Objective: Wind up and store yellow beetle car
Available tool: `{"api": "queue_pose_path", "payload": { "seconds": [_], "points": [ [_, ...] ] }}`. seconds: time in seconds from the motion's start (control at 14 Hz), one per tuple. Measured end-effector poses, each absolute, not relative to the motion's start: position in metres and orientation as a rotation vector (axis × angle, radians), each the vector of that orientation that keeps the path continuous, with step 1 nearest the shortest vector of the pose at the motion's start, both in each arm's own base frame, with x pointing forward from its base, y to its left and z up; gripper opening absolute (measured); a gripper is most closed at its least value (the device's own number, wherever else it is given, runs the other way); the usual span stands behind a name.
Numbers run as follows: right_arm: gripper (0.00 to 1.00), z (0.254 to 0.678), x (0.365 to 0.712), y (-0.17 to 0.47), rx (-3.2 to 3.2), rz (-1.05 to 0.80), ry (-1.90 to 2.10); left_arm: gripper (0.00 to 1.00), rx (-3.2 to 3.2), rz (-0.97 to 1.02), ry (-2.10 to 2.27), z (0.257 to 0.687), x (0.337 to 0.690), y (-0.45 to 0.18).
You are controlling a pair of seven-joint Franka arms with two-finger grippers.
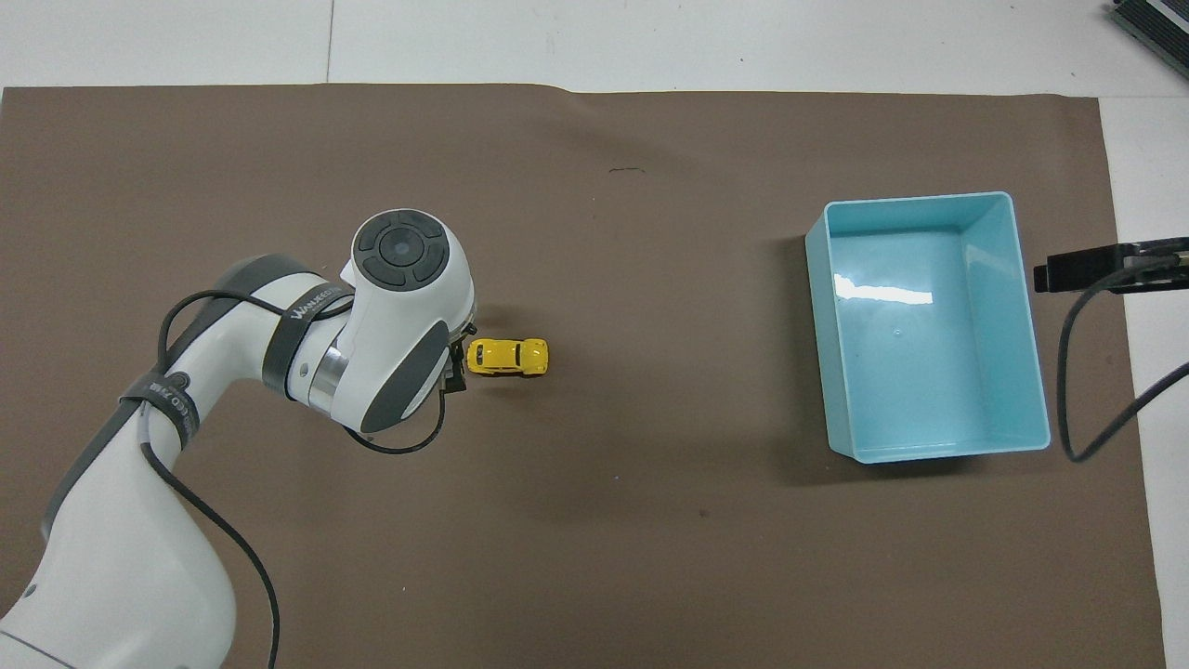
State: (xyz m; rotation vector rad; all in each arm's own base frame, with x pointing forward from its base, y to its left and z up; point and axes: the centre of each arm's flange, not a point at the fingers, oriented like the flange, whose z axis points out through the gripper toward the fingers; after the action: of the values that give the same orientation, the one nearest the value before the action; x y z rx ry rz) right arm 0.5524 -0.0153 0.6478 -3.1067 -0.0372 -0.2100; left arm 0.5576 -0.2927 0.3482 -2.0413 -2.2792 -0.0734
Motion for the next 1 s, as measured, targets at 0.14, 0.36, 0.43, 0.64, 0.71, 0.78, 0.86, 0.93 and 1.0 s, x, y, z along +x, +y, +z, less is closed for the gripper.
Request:
{"api": "queue_pose_path", "payload": {
  "seconds": [0.14, 0.36, 0.43, 0.64, 0.71, 0.78, 0.86, 0.93, 1.0],
  "points": [
    [1.0, 0.648, 0.552, -0.016, -3.107, -0.21, -0.036, 1.0, -2.04, -0.074, -2.28, 0.348, 0.558, -0.292],
    [1.0, 0.647, 0.551, -0.015, -3.108, -0.189, -0.042, 1.0, -2.036, -0.075, -2.285, 0.348, 0.559, -0.29],
    [1.0, 0.646, 0.55, -0.014, -3.108, -0.175, -0.055, 1.0, -2.037, -0.077, -2.288, 0.349, 0.56, -0.29],
    [1.0, 0.645, 0.547, -0.008, -3.107, -0.145, -0.159, 1.0, -2.03, -0.089, -2.326, 0.36, 0.571, -0.282],
    [1.0, 0.645, 0.547, -0.003, -3.103, -0.145, -0.238, 1.0, -2.023, -0.095, -2.35, 0.366, 0.578, -0.275],
    [1.0, 0.646, 0.546, 0.005, -3.098, -0.147, -0.305, 1.0, -2.024, -0.101, -2.369, 0.374, 0.586, -0.267],
    [1.0, 0.647, 0.545, 0.014, -3.092, -0.147, -0.362, 1.0, -2.033, -0.109, -2.382, 0.382, 0.593, -0.261],
    [1.0, 0.648, 0.544, 0.025, -3.084, -0.146, -0.424, 1.0, -2.051, -0.118, -2.388, 0.39, 0.6, -0.256],
    [1.0, 0.649, 0.542, 0.036, -3.073, -0.144, -0.502, 1.0, -2.073, -0.127, -2.389, 0.398, 0.604, -0.254]
  ]
}}
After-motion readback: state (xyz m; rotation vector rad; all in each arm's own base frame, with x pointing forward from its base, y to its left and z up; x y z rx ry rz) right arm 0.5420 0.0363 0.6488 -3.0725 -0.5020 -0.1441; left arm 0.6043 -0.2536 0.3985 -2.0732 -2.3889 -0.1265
